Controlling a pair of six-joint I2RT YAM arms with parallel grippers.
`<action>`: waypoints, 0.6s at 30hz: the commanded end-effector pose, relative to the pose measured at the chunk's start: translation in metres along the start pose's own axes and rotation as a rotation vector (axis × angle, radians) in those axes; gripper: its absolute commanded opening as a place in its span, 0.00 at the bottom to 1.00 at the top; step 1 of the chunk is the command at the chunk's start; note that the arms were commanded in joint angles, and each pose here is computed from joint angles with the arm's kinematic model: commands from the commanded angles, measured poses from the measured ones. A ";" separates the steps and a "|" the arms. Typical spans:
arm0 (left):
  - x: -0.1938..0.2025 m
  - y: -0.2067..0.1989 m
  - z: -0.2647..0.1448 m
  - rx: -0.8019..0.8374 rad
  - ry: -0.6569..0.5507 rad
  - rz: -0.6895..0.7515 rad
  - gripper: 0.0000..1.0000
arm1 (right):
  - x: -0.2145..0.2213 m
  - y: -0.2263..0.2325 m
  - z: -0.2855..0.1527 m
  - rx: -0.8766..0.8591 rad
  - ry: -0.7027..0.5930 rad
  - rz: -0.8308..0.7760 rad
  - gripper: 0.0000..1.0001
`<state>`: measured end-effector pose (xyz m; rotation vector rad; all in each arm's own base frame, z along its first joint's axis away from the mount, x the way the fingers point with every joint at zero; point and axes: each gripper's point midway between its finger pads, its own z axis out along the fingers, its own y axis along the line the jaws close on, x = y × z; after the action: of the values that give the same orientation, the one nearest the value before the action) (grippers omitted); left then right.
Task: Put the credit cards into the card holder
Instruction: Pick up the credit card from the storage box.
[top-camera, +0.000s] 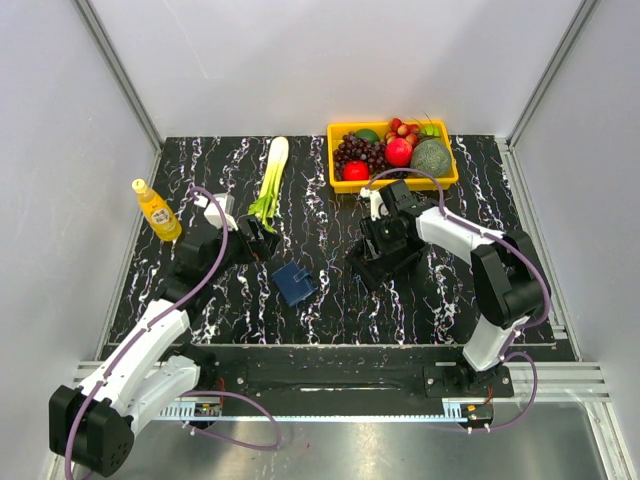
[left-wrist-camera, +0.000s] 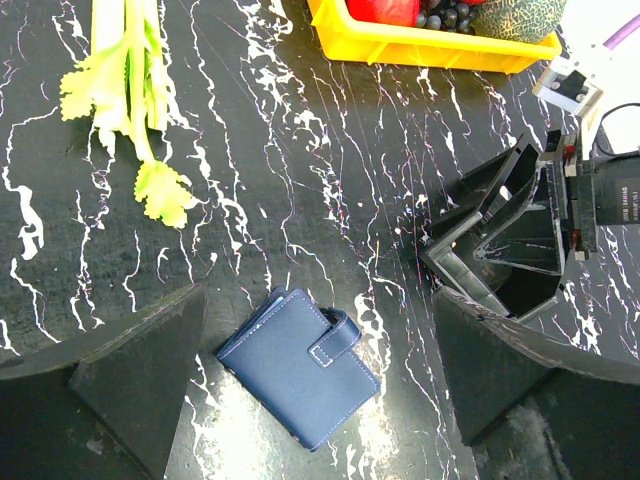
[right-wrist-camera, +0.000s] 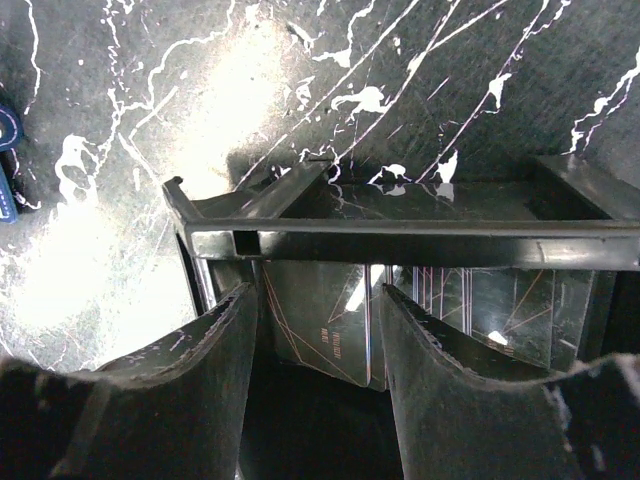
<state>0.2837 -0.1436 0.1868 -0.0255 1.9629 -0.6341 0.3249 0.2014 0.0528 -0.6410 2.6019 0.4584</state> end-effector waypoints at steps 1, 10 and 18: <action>-0.009 -0.008 0.001 0.034 -0.027 0.005 0.99 | 0.001 -0.004 0.007 0.004 0.004 0.021 0.57; -0.008 -0.008 0.002 0.032 -0.024 0.004 0.99 | 0.007 0.006 0.009 -0.056 0.022 0.020 0.52; -0.008 -0.007 0.002 0.029 -0.024 0.003 0.99 | 0.008 0.014 0.008 -0.102 0.038 0.012 0.50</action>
<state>0.2841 -0.1442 0.1845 -0.0250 1.9714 -0.6345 0.3165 0.2050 0.0420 -0.6479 2.6408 0.5183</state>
